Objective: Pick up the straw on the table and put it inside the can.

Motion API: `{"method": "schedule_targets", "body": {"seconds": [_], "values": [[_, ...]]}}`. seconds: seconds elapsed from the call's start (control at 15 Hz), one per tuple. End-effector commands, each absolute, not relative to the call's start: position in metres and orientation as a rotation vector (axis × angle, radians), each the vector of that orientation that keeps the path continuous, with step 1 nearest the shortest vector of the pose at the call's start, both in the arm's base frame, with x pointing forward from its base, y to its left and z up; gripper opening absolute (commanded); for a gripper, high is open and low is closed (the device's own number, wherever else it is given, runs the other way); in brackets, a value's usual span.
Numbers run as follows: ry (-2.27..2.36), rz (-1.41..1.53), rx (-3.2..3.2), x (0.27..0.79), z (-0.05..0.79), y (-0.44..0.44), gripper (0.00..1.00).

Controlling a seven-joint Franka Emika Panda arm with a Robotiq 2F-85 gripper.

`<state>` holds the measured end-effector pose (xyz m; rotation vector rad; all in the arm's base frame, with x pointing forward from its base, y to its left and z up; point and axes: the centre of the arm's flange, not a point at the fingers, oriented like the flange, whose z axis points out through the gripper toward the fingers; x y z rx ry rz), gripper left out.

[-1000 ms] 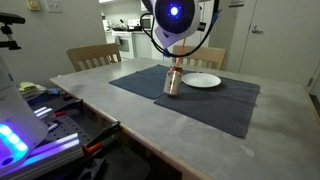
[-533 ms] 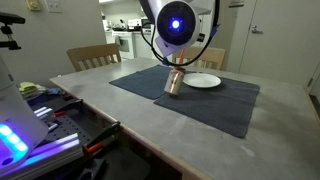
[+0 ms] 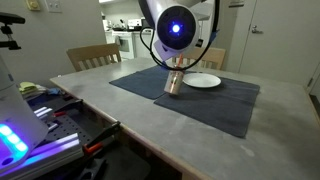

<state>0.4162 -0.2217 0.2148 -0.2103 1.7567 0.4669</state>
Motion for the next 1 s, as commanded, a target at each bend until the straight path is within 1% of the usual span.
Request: {"method": "schedule_targets", "body": {"seconds": [0.0,0.93], "values": [[1.808,0.477,-0.210,0.409,0.215,-0.229,0.02],[1.836,0.515,-0.178,0.373,0.202,-0.229,0.02]]}}
